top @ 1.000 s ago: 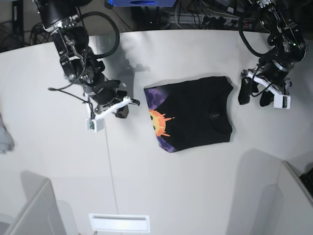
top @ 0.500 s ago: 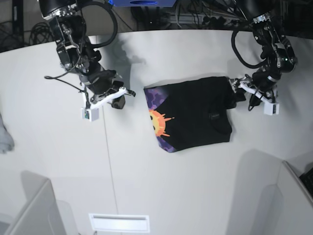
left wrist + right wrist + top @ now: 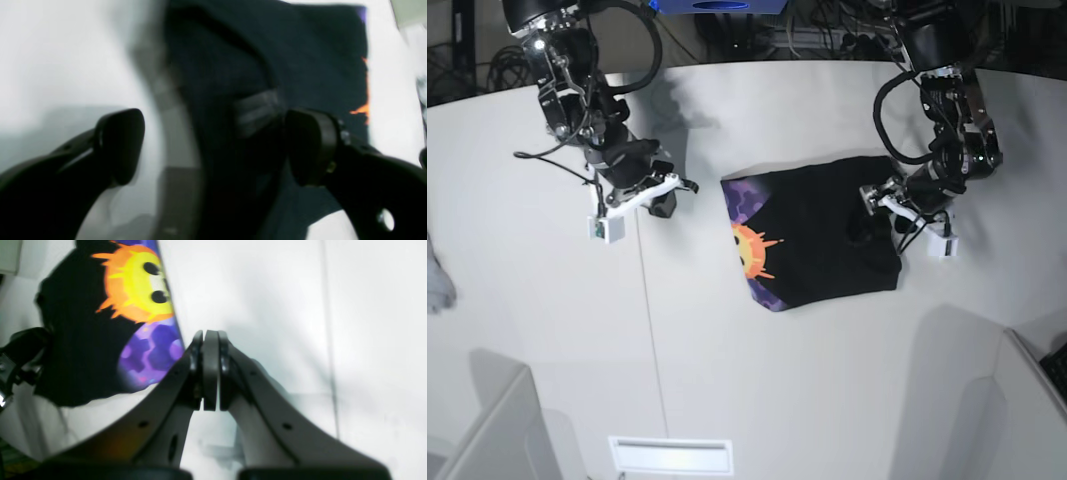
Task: Fold the T-shirt properly
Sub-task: 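Grasp the folded bundle's edge with the left gripper, then flip the bundle over with the left gripper, exposing the sun print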
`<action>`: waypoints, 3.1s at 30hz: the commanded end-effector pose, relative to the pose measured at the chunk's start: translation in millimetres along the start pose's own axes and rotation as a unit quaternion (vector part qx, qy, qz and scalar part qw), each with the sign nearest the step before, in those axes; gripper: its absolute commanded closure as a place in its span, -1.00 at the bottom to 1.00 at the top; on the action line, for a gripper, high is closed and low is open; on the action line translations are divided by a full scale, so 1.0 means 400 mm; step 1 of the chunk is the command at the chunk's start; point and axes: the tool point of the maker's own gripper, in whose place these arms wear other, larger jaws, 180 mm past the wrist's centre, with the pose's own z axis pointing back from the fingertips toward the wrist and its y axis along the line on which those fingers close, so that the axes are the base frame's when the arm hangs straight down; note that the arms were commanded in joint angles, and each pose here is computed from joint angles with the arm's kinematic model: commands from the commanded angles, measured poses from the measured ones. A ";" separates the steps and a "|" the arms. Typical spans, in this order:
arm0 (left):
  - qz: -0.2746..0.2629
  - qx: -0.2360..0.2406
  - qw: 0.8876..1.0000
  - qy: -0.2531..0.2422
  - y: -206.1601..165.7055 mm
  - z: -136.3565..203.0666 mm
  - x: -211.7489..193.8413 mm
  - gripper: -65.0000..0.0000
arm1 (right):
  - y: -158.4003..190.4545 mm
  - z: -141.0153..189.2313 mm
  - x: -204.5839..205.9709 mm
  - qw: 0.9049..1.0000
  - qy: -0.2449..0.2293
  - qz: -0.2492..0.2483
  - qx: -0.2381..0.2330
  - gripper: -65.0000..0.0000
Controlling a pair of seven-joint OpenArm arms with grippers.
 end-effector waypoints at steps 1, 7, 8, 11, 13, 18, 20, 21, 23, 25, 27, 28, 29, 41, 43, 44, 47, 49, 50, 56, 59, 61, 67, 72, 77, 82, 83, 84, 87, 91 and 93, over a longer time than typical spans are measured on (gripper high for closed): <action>0.000 -0.004 1.000 0.002 -0.008 -0.003 0.005 -1.00 | 0.015 0.008 0.037 1.000 -0.023 0.005 0.012 1.00; -0.008 -0.021 1.000 0.005 -0.042 -0.036 -0.016 -1.00 | 0.013 0.009 0.039 1.000 -0.024 0.006 0.011 1.00; -0.005 -0.022 1.000 0.011 -0.042 -0.042 -0.027 -1.00 | 0.008 0.010 0.044 1.000 -0.027 0.005 0.009 1.00; 0.008 -0.021 0.999 0.028 -0.032 -0.055 -0.058 -1.00 | -0.001 0.011 0.050 1.000 -0.030 0.001 0.005 1.00; 0.016 -0.016 0.999 0.033 -0.024 -0.058 -0.067 -1.00 | -0.003 0.012 0.047 1.000 -0.029 0.000 0.004 1.00; 0.018 -0.013 0.999 0.037 -0.019 -0.058 -0.070 -0.29 | -0.058 0.027 0.049 0.999 -0.036 -0.018 -0.022 1.00; 0.015 -0.008 0.999 0.038 -0.008 -0.051 -0.069 0.10 | -0.079 0.033 0.043 0.999 -0.036 -0.024 -0.033 1.00; 0.010 -0.004 0.999 0.040 0.002 -0.046 -0.065 0.28 | -0.089 0.037 0.040 0.998 -0.036 -0.026 -0.038 1.00; -0.003 -0.007 0.999 0.051 -0.005 -0.049 -0.074 0.58 | -0.104 0.045 0.042 0.998 -0.039 -0.024 -0.038 1.00; -0.023 -0.006 0.998 0.063 -0.003 -0.048 -0.078 0.81 | -0.116 0.053 0.042 0.998 -0.042 -0.019 -0.035 1.00; -0.046 -0.008 0.996 0.079 -0.006 -0.049 -0.085 1.00 | -0.131 0.063 0.040 0.998 -0.044 -0.018 -0.035 1.00; -0.055 -0.008 0.995 0.085 -0.003 -0.048 -0.088 1.00 | -0.137 0.066 0.037 0.998 -0.044 -0.019 -0.035 1.00; -0.065 -0.006 0.994 0.092 0.000 -0.046 -0.090 1.00 | -0.145 0.071 0.032 0.998 -0.043 -0.018 -0.037 1.00; -0.198 -0.008 0.965 0.170 0.004 -0.055 -0.090 1.00 | -0.200 0.103 -0.038 0.997 -0.017 -0.030 -0.063 1.00; -0.229 -0.012 0.955 0.188 -0.002 -0.056 -0.099 1.00 | -0.203 0.104 -0.044 0.997 -0.015 -0.031 -0.065 1.00; -0.247 -0.016 0.948 0.199 -0.010 -0.059 -0.105 1.00 | -0.207 0.107 -0.050 0.997 -0.012 -0.032 -0.068 1.00; -0.305 -0.021 0.924 0.229 -0.022 -0.066 -0.119 1.00 | -0.217 0.112 -0.057 0.997 -0.009 -0.033 -0.074 1.00; -0.354 -0.017 0.901 0.250 -0.027 -0.075 -0.137 1.00 | -0.257 0.132 -0.057 0.994 -0.016 -0.046 -0.095 1.00; -0.375 -0.013 0.890 0.258 -0.027 -0.080 -0.144 1.00 | -0.273 0.140 -0.055 0.993 -0.019 -0.051 -0.104 1.00; -0.501 0.012 0.821 0.276 -0.041 -0.109 -0.160 1.00 | -0.347 0.185 -0.063 0.986 -0.031 -0.079 -0.146 1.00; -0.554 0.011 0.790 0.262 -0.084 -0.127 -0.145 1.00 | -0.381 0.211 -0.073 0.980 -0.037 -0.098 -0.167 1.00; -0.581 -0.003 0.778 0.238 -0.125 -0.139 -0.135 1.00 | -0.392 0.221 -0.078 0.977 -0.044 -0.113 -0.174 1.00; -0.637 -0.055 0.740 0.210 -0.202 -0.162 -0.169 1.00 | -0.429 0.255 -0.108 0.970 -0.043 -0.133 -0.200 1.00; -0.664 -0.117 0.717 0.177 -0.276 -0.171 -0.200 1.00 | -0.456 0.285 -0.123 0.965 -0.055 -0.131 -0.220 1.00; -0.705 -0.157 0.674 0.154 -0.319 -0.173 -0.230 1.00 | -0.457 0.294 -0.149 0.963 -0.053 -0.140 -0.226 1.00; -0.750 -0.183 0.622 0.131 -0.325 -0.168 -0.247 1.00 | -0.442 0.286 -0.163 0.962 -0.051 -0.152 -0.221 1.00; -0.755 -0.194 0.611 0.137 -0.325 -0.164 -0.255 1.00 | -0.440 0.285 -0.166 0.962 -0.051 -0.154 -0.221 1.00; -0.759 -0.203 0.601 0.146 -0.321 -0.159 -0.263 1.00 | -0.440 0.285 -0.166 0.962 -0.051 -0.155 -0.221 1.00; -0.762 -0.216 0.588 0.164 -0.311 -0.153 -0.273 1.00 | -0.437 0.283 -0.167 0.962 -0.051 -0.156 -0.219 1.00; -0.762 -0.220 0.587 0.163 -0.318 -0.152 -0.276 1.00 | -0.435 0.280 -0.165 0.962 -0.051 -0.156 -0.218 1.00; -0.762 -0.222 0.585 0.164 -0.319 -0.152 -0.282 1.00 | -0.436 0.281 -0.164 0.962 -0.051 -0.156 -0.218 1.00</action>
